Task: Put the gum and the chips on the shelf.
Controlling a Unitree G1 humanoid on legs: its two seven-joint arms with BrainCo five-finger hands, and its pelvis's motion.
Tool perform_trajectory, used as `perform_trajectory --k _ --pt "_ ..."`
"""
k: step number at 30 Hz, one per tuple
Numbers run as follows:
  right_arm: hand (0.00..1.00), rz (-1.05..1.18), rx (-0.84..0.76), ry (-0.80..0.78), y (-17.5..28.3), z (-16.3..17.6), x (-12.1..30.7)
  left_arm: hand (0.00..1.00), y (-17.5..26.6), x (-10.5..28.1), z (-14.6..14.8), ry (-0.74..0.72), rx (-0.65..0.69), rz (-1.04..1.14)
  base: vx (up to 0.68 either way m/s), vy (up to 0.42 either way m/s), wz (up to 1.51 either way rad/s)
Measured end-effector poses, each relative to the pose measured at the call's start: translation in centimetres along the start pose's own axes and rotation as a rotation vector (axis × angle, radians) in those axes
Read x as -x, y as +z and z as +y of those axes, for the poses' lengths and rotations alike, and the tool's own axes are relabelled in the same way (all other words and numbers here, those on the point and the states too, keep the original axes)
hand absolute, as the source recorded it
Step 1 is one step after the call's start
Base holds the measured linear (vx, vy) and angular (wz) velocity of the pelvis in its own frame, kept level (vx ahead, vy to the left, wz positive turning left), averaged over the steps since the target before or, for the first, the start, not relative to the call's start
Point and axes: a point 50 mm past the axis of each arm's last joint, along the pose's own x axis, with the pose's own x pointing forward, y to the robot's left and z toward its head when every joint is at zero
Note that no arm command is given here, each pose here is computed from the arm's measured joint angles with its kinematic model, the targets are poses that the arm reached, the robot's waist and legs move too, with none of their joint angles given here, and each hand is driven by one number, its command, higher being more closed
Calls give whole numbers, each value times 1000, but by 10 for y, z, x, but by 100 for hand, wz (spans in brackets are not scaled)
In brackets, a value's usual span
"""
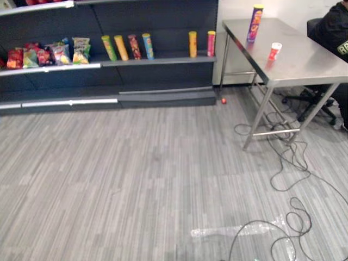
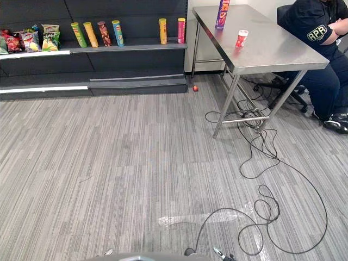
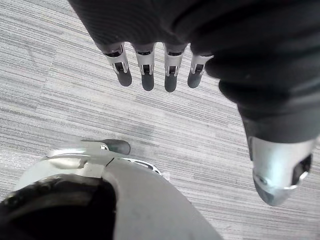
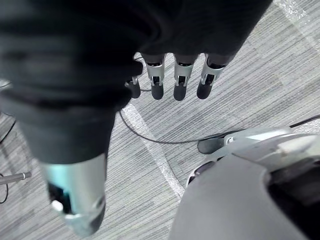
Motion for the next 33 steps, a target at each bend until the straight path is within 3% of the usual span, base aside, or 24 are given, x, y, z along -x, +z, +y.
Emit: perform_trajectory --k 33 --pt "0 -34 -13 13 9 7 -2 0 4 -1 -1 -11 -5 -14 -14 -13 -4"
